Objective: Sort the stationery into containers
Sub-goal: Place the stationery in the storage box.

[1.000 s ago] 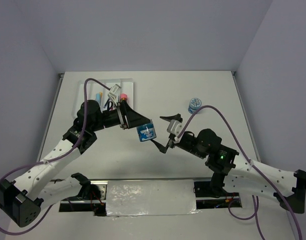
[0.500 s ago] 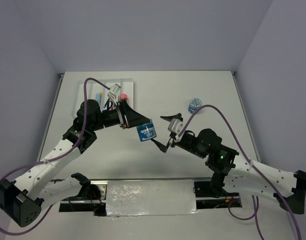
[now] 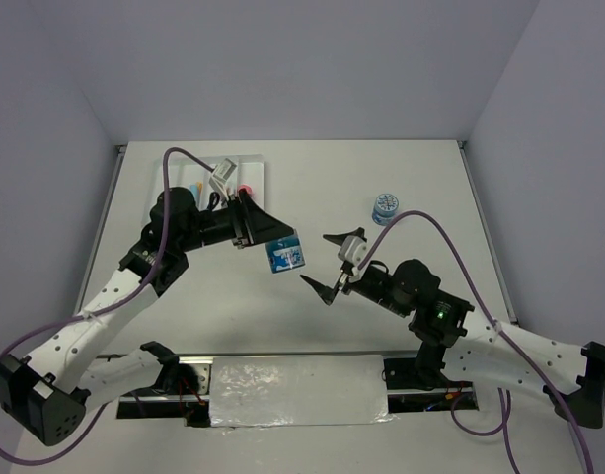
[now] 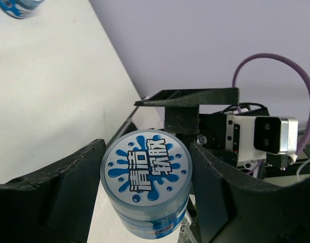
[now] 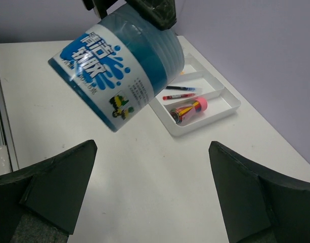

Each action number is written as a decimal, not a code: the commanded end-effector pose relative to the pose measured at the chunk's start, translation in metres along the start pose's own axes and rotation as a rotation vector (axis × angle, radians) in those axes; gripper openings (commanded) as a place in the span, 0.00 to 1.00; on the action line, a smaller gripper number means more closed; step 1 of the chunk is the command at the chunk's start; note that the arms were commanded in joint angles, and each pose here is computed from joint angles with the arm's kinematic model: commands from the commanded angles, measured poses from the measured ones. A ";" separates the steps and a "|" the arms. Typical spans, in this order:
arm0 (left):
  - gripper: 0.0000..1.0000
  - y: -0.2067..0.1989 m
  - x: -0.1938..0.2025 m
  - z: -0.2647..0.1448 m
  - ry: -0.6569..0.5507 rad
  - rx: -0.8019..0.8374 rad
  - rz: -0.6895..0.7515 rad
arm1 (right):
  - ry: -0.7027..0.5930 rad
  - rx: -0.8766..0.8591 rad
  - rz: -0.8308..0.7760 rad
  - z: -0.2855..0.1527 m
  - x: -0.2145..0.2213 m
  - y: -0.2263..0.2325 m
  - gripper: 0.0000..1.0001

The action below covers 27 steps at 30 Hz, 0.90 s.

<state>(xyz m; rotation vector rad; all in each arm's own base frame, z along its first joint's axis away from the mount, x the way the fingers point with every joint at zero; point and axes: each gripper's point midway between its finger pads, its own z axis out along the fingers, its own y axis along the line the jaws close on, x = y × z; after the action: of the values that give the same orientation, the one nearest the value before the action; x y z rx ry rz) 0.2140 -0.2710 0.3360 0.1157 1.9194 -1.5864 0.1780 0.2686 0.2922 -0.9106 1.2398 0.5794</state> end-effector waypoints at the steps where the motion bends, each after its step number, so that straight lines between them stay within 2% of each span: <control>1: 0.00 -0.019 -0.029 -0.004 -0.082 0.000 0.100 | -0.044 0.039 0.040 -0.005 -0.010 -0.007 1.00; 2: 0.00 -0.018 -0.047 -0.005 -0.145 -0.058 0.134 | -0.031 0.058 0.063 -0.008 -0.005 -0.009 1.00; 5: 0.00 0.010 -0.071 -0.013 -0.226 -0.262 0.233 | -0.039 0.104 0.096 -0.019 -0.004 -0.016 1.00; 6: 0.00 0.026 -0.092 -0.020 -0.317 -0.374 0.264 | -0.042 0.120 0.117 -0.023 -0.003 -0.018 1.00; 8: 0.00 0.051 -0.111 -0.030 -0.374 -0.525 0.317 | -0.043 0.142 0.162 -0.029 -0.006 -0.021 1.00; 9: 0.00 0.065 -0.136 -0.046 -0.471 -0.655 0.370 | -0.051 0.145 0.176 -0.031 -0.010 -0.022 1.00; 11: 0.00 0.096 -0.161 -0.057 -0.549 -0.820 0.392 | -0.037 0.141 0.215 -0.032 -0.009 -0.020 1.00; 12: 0.00 0.114 -0.181 -0.075 -0.614 -0.936 0.421 | -0.028 0.119 0.229 -0.029 -0.008 -0.015 1.00; 13: 0.00 0.135 -0.191 -0.075 -0.620 -1.006 0.420 | -0.030 0.103 0.241 -0.028 -0.011 -0.013 1.00; 14: 0.00 0.138 -0.208 -0.079 -0.680 -1.032 0.449 | -0.028 0.090 0.266 -0.026 -0.012 -0.010 1.00; 16: 0.00 0.168 -0.230 -0.099 -0.738 -1.205 0.527 | -0.014 0.064 0.293 -0.022 -0.011 -0.003 1.00; 18: 0.00 0.173 -0.261 -0.115 -0.831 -1.252 0.597 | -0.014 0.055 0.343 -0.022 -0.011 0.001 1.00; 20: 0.00 0.192 -0.279 -0.121 -0.850 -1.288 0.603 | -0.013 0.056 0.385 -0.024 -0.007 0.003 1.00; 21: 0.00 0.194 -0.300 -0.138 -0.907 -1.299 0.602 | -0.014 0.057 0.401 -0.026 -0.002 0.005 1.00; 25: 0.00 0.241 -0.331 -0.151 -0.917 -1.348 0.601 | -0.009 0.040 0.498 -0.028 0.007 0.015 1.00; 27: 0.00 0.250 -0.344 -0.160 -0.931 -1.386 0.631 | 0.015 0.031 0.527 -0.029 0.015 0.020 1.00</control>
<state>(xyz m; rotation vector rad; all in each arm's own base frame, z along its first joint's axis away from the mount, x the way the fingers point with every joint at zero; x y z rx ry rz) 0.5096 0.0289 0.2365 -0.4512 1.7823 0.2706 0.1578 0.2498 0.2723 -0.6082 1.4819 0.8694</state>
